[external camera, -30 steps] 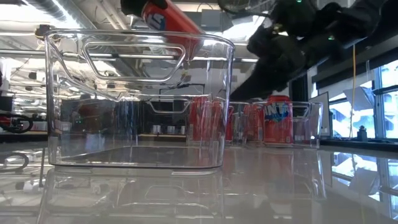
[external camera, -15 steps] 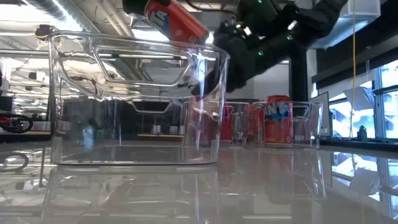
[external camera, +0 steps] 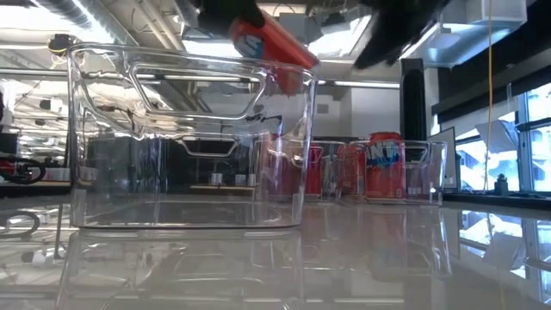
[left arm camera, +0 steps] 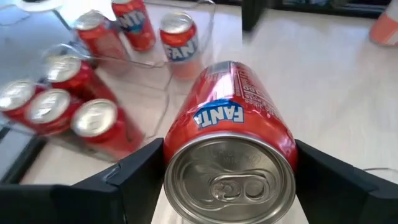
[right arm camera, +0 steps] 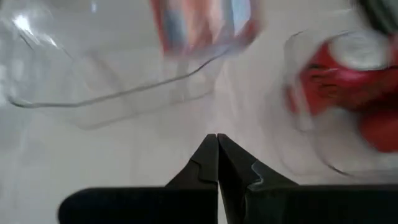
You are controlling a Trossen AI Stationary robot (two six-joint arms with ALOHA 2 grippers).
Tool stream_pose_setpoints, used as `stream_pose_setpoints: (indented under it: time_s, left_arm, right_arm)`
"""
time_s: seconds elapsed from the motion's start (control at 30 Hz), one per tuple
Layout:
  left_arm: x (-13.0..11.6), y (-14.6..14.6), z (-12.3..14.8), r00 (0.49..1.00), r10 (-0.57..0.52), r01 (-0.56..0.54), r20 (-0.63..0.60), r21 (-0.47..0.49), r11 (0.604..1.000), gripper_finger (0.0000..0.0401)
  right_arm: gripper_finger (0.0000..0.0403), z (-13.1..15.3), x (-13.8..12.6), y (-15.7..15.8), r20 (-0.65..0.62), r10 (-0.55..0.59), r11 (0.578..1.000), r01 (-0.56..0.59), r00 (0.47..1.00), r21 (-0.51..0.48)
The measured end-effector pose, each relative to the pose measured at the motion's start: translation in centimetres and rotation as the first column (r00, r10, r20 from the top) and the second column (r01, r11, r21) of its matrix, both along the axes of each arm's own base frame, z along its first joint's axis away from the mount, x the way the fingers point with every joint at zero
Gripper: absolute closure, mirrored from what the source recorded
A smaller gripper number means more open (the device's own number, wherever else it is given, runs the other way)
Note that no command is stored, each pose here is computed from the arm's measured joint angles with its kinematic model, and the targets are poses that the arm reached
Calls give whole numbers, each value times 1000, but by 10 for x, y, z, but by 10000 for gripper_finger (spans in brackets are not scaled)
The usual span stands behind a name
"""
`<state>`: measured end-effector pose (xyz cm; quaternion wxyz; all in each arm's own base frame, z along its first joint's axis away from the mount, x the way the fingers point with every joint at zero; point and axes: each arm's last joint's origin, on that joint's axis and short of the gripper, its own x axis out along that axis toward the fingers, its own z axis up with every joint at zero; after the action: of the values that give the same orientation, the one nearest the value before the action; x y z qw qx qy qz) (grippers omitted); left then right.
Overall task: Sort soda cans
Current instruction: Put the red soda can into the top right transparent bin
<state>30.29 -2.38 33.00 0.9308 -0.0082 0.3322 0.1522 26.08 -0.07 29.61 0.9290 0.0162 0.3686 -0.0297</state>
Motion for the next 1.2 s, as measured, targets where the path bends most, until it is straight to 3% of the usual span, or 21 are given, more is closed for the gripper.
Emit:
stream_pose_setpoints:
  time_s: [0.2, 0.33, 0.47, 0.67, 0.87, 1.07, 1.2]
  left_arm:
    - [32, 4, -18, 998, -54, 53, -25, -21, 998, 109]
    - [55, 7, -25, 993, -77, 74, -88, -39, 997, 109]
    - [79, 14, -30, 988, -82, 75, -131, -59, 995, 109]
    - [106, 26, -58, 964, -126, 105, -234, -99, 990, 109]
    - [114, 28, -63, 960, -158, 138, -231, -101, 985, 109]
    - [116, 27, -62, 956, -213, 188, -203, -134, 973, 109]
    - [119, 27, -66, 956, -221, 197, -191, -134, 971, 109]
  right_arm:
    - [402, 16, -43, 1, 143, -71, 997, 67, 987, 36]
    - [402, 2, -51, 2, 209, -133, 987, 110, 969, 119]
    - [380, -23, -52, 3, 130, -180, 970, 153, 975, 190]
    - [295, -57, -53, 2, 28, -212, 963, 204, 977, 176]
    - [248, -85, -50, 3, 82, -177, 972, 161, 981, 171]
    - [256, -108, -43, 3, 145, -157, 976, 131, 977, 172]
    - [261, -118, -38, 4, 118, -127, 976, 103, 985, 193]
